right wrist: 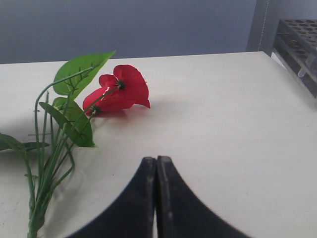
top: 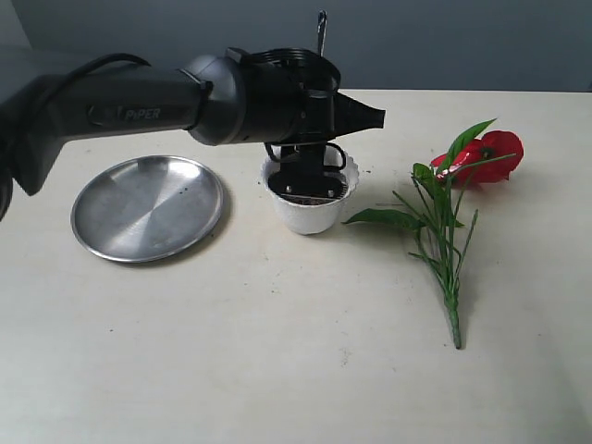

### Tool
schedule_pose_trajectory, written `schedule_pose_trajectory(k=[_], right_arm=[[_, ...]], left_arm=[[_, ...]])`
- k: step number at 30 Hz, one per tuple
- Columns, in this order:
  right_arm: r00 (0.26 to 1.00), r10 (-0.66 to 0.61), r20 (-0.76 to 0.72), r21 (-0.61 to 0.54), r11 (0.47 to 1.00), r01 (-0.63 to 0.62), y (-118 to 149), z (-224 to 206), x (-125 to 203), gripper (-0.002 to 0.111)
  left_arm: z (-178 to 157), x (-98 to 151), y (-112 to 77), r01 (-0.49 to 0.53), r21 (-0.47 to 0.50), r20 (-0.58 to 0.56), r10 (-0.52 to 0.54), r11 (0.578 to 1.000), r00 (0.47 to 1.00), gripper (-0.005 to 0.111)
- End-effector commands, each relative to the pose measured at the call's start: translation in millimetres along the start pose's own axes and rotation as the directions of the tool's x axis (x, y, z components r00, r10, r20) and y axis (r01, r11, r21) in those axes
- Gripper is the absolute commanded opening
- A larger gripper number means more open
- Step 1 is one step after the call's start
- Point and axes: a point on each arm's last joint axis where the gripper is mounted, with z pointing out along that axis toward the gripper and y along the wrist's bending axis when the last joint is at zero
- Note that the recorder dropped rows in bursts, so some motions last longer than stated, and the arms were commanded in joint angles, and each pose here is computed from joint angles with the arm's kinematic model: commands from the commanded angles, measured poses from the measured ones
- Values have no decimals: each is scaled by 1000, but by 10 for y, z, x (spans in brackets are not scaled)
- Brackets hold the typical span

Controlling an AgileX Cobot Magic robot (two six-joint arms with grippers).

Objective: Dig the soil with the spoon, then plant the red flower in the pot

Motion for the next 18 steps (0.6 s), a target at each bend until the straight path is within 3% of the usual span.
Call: schedule_pose_trajectory(k=[1,7,18], right_arm=[[1000,-1,8,5,1000,1,-3,0,-1,-1],[1000,-1,8,5,1000,1,-3,0,-1,-1],[1000,-1,8,5,1000,1,-3,0,-1,-1]], left_arm=[[15,20,-46,23,3,3,-23,1000,1000,0],[30,-23,-23,74,-17,38,-73,997,997,0],[38,-56,-35,57,0,50,-57,998,997,0]])
